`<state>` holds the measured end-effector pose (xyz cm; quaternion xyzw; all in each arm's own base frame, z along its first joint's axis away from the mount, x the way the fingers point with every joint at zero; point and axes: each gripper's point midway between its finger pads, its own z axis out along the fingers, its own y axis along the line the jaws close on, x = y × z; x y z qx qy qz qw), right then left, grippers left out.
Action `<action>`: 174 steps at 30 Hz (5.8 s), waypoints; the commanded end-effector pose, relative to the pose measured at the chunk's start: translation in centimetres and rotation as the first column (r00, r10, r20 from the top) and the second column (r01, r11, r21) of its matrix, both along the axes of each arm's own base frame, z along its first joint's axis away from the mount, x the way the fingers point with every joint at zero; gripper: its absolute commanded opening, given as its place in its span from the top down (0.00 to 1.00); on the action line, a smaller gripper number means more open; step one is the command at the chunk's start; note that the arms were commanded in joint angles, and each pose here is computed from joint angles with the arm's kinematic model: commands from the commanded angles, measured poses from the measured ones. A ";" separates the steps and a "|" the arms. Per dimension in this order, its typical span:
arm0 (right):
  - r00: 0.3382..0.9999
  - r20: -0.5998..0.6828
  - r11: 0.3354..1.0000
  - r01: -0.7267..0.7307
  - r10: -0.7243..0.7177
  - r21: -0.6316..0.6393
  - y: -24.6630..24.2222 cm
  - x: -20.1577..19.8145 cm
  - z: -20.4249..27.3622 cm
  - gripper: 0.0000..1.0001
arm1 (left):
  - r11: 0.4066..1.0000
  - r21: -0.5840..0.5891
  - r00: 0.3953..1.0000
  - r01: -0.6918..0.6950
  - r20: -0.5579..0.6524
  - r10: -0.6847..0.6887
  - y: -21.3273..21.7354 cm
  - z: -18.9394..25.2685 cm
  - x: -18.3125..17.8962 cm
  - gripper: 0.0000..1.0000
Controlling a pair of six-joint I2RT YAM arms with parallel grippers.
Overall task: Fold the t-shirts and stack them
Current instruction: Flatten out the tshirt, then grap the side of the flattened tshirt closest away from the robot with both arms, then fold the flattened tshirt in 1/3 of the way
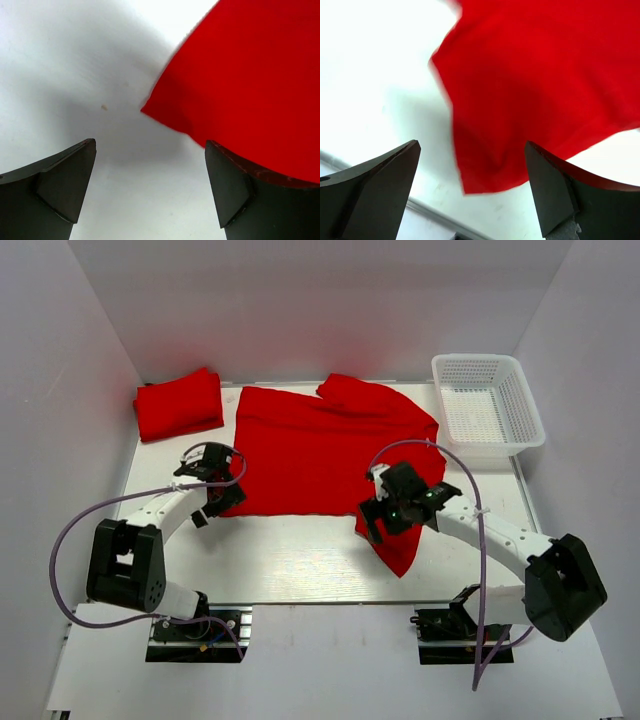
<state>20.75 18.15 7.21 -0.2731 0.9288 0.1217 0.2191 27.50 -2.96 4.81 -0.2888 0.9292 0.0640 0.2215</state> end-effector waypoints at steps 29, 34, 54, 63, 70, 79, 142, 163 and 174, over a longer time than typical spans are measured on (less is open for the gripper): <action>0.944 -0.094 0.945 0.306 -0.318 -0.116 -2.3 -4.2 -2.8 0.10 | 0.985 -0.172 0.996 -0.023 0.084 0.038 -1.1 -4.4 1.1 0.60; 0.936 -0.116 0.942 0.320 -0.331 -0.100 -2.1 -4.9 -3.5 0.11 | 0.981 -0.193 0.999 0.007 0.052 0.003 -1.7 -5.9 0.6 1.00; 0.917 -0.145 0.919 0.341 -0.372 -0.198 -3.9 -6.9 -5.8 0.36 | 0.995 -0.097 0.991 -0.024 0.130 0.037 0.4 -2.1 1.2 1.00; 0.913 -0.228 0.935 0.300 -0.339 -0.190 -3.6 -8.9 -7.4 0.87 | 0.997 -0.080 0.991 -0.012 0.129 0.022 0.5 -1.4 1.5 1.00; 0.945 -0.327 0.998 0.047 -0.029 0.048 0.7 -10.4 -2.8 1.00 | 0.997 -0.075 0.987 0.007 0.159 0.005 0.4 -0.1 2.7 1.00; 0.853 -0.508 0.991 -0.077 0.122 0.108 -0.1 -15.5 1.0 1.00 | 0.998 -0.069 0.993 0.004 0.117 0.004 0.5 0.0 1.9 1.00; 0.862 0.294 0.905 0.425 -0.412 0.021 -3.8 13.7 7.7 1.00 | 0.999 0.015 0.966 -0.044 0.255 0.039 0.8 5.7 17.2 1.00; 0.805 0.377 0.874 0.485 -0.458 0.028 -5.9 18.0 8.9 1.00 | 0.999 0.029 0.958 0.021 0.284 -0.028 0.1 5.0 20.7 1.00; 0.788 0.389 0.862 0.507 -0.477 0.029 -7.1 18.9 9.2 1.00 | 0.999 0.026 0.952 0.020 0.305 -0.027 0.0 4.3 21.8 1.00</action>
